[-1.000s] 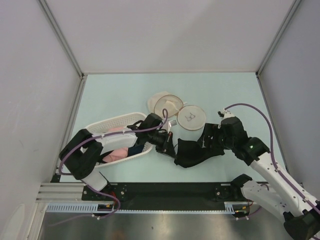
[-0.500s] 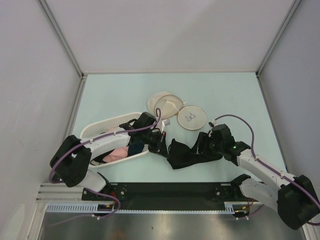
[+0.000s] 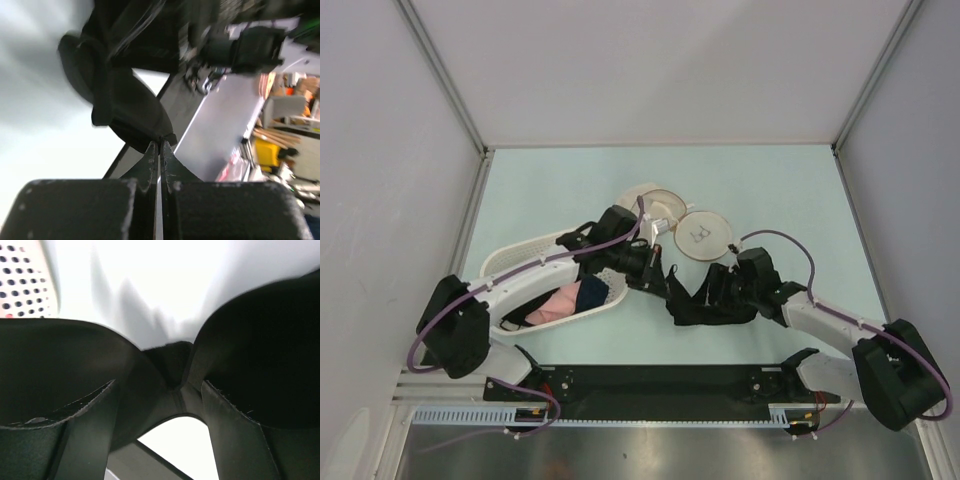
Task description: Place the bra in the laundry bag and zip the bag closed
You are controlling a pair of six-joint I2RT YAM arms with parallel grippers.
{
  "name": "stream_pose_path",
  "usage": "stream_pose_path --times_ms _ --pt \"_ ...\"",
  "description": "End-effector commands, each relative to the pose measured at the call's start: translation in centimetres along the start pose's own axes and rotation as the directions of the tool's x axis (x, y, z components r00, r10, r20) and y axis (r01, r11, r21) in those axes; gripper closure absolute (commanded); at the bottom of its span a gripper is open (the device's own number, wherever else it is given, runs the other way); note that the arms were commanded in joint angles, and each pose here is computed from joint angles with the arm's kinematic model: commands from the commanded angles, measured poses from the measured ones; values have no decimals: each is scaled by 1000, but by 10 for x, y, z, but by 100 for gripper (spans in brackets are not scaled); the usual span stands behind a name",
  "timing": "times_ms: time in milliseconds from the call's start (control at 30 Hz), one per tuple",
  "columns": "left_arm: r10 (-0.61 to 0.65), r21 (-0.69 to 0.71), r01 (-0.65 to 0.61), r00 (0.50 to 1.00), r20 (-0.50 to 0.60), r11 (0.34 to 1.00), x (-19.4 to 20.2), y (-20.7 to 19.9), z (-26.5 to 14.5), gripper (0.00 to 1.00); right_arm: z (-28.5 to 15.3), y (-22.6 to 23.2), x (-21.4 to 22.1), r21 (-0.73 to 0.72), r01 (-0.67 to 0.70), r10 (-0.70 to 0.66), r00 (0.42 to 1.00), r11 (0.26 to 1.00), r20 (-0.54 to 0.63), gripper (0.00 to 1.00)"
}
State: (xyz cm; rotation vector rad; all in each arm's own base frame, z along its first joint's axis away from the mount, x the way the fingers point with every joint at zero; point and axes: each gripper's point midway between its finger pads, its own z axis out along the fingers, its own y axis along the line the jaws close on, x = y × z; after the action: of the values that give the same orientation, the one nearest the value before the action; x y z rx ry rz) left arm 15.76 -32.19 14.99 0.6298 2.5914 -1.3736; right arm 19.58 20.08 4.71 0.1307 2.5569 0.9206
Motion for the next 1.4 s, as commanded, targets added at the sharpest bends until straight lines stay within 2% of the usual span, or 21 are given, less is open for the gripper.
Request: stream_pose_path --times_ms 0,133,300,433,533,633,700,833,900,1000,1133,1367 --pt "61 -55 -54 990 126 997 -43 -33 -10 100 9 31 -6 -149 -3 0 1000 989 -19 27" --pt "82 -117 -62 982 169 991 -64 -41 -8 100 -1 51 -17 -196 6 -8 1000 981 -13 23" --pt "99 -236 -60 982 160 970 -64 -18 -7 100 -43 43 -41 -22 55 -54 996 998 70 14" --pt "153 -331 -106 981 117 938 -63 -5 -17 100 -74 12 -57 109 8 -25 988 994 156 6" --pt "174 -344 -130 980 100 930 -64 -5 -21 100 -84 -13 -60 125 -70 46 982 990 185 5" --pt "180 -313 -146 980 83 939 -66 -12 -17 100 -81 -26 -61 84 -137 118 973 987 198 5" --pt "191 -289 -158 978 90 944 -73 -21 -15 100 -81 -37 -69 61 -218 197 948 974 250 5" --pt "201 -245 -178 977 71 953 -82 -30 2 100 -75 -36 -83 -138 -252 284 902 958 324 3" --pt "207 -242 -184 975 76 953 -87 -34 5 100 -68 -49 -74 -169 -305 345 885 937 312 0" --pt "209 -250 -184 975 76 951 -92 -32 10 100 -62 -54 -71 -164 -284 322 898 945 301 0" --pt "221 -214 -201 973 69 956 -97 -45 19 100 -53 -52 -61 -187 -257 296 928 948 226 1" --pt "260 -150 -255 966 11 955 -95 -68 58 100 -60 -38 -66 -262 -214 282 924 941 259 12"
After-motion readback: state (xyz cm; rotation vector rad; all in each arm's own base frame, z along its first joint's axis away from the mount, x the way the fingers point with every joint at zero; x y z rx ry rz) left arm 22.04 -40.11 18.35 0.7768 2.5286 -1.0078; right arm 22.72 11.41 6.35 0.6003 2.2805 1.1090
